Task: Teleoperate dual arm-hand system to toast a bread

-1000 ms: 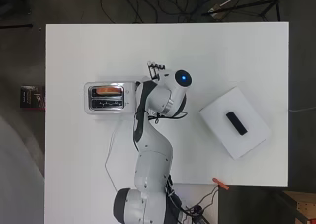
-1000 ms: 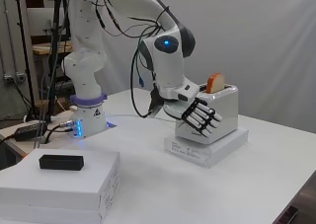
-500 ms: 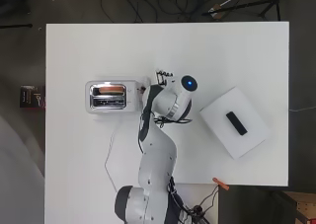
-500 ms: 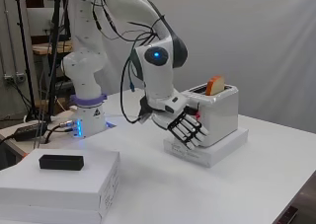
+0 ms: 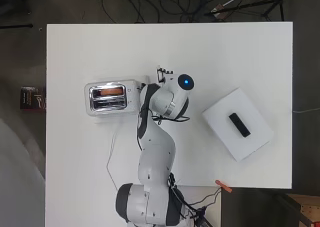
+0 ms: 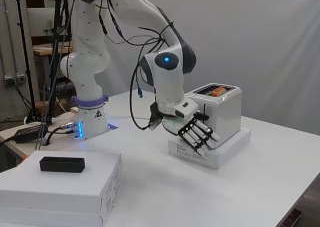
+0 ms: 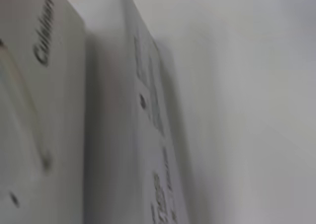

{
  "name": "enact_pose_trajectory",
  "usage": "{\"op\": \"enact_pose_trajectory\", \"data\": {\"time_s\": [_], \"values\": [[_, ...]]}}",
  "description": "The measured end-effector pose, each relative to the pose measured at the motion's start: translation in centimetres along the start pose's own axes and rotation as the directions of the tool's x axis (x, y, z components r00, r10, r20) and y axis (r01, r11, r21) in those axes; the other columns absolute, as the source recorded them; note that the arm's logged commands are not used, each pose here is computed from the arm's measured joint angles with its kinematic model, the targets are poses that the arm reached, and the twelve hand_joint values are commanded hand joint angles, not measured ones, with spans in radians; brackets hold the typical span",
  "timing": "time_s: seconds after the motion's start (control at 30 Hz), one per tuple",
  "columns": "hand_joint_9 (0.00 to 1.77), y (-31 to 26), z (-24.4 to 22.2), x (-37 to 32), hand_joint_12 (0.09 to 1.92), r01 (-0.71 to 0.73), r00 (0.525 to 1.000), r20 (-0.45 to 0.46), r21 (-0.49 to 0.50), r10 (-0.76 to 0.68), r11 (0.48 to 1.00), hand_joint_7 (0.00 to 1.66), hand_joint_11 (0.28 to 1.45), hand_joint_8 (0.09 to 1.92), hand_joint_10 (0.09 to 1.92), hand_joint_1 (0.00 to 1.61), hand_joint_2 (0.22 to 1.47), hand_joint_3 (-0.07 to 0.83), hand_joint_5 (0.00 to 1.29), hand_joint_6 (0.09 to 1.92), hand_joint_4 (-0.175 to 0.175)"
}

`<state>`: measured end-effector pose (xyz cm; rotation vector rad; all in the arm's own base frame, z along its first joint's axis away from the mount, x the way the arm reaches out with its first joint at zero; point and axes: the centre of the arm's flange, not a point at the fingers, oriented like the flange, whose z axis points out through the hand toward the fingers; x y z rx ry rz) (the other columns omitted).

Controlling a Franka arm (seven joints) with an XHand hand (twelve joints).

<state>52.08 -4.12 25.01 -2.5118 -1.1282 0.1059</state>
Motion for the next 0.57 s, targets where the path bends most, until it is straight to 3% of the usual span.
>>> {"op": "enact_pose_trajectory", "data": {"time_s": [0.1,0.2,0.4,0.57], "values": [[0.34,-3.5,-7.6,3.4,0.09,0.113,0.993,-0.021,-0.127,-0.117,0.985,0.22,0.42,0.09,0.09,0.00,1.02,-0.005,0.18,0.09,-0.014],[0.30,-7.1,-11.0,5.8,0.09,0.197,0.980,0.026,-0.189,-0.195,0.962,0.20,0.40,0.09,0.09,0.00,1.02,-0.002,0.18,0.09,-0.036],[0.26,-14.6,-21.1,3.4,0.09,0.190,0.976,-0.046,-0.313,-0.214,0.931,0.16,0.38,0.09,0.09,0.04,1.05,0.010,0.19,0.09,-0.051],[0.21,-16.6,-23.3,1.0,0.09,0.157,0.980,-0.061,-0.331,-0.187,0.930,0.13,0.36,0.09,0.09,0.08,1.07,0.008,0.17,0.09,-0.043]]}}
